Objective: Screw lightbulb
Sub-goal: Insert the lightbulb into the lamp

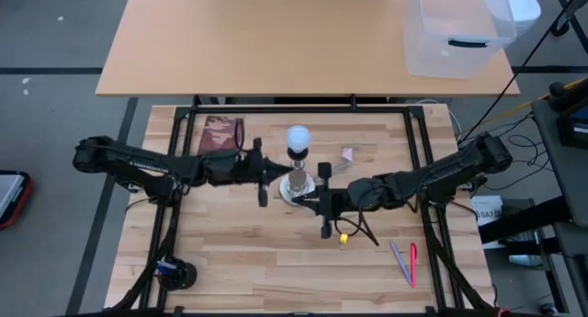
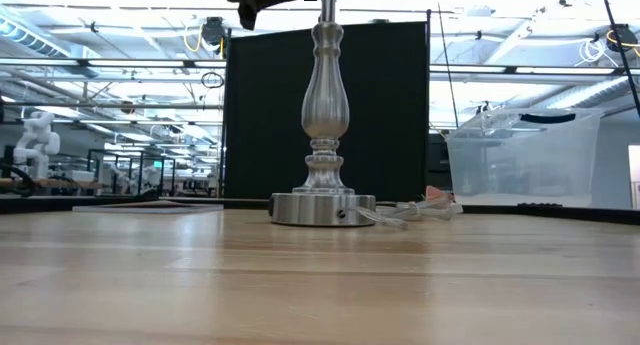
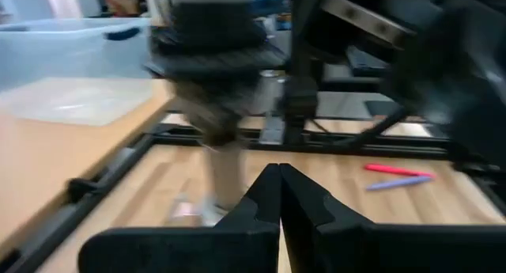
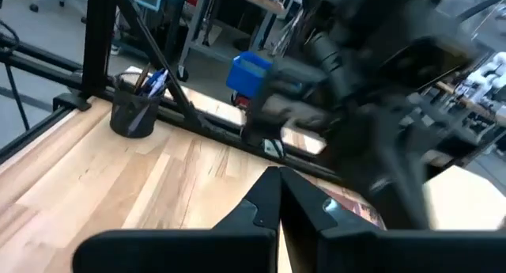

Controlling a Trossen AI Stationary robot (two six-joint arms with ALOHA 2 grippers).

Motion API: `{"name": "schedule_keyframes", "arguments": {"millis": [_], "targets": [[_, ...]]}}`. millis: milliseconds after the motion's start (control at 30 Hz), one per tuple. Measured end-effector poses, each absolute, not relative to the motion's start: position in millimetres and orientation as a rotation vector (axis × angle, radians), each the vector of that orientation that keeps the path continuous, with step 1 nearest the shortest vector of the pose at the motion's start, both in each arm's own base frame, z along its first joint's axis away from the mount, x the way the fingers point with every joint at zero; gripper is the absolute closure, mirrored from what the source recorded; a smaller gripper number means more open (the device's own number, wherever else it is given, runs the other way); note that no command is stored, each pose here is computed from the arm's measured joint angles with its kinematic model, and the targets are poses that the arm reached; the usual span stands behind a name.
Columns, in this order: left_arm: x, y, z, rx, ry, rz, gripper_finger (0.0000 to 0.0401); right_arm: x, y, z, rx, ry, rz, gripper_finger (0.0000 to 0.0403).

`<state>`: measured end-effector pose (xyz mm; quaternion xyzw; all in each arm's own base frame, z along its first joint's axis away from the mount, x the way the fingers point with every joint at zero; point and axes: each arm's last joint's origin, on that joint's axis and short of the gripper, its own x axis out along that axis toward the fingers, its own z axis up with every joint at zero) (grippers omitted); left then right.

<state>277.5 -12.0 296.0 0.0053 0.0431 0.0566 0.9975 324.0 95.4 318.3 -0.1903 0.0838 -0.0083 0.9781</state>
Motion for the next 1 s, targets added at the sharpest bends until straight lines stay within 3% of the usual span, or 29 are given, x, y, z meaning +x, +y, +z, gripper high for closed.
{"name": "schedule_keyframes", "arguments": {"millis": [500,733,867,1000], "targets": [[268.3,-53.0,269.7,0.023,0.114,0.193,0.0399,327.7,101.1,326.0,-0.421,0.052,-0.025,0.0403],[269.5,-42.3,275.2,0.107,0.073,0.327,0.0399,325.9,97.0,342.1,-0.51,-0.055,-0.179,0.0402],[270.8,-30.2,271.6,0.148,0.118,0.382,0.0395,327.0,90.8,364.8,-0.537,-0.049,-0.27,0.0384],[271.5,-12.8,265.2,0.158,0.186,0.428,0.0361,327.6,86.7,394.2,-0.54,0.019,-0.283,0.0341]]}}
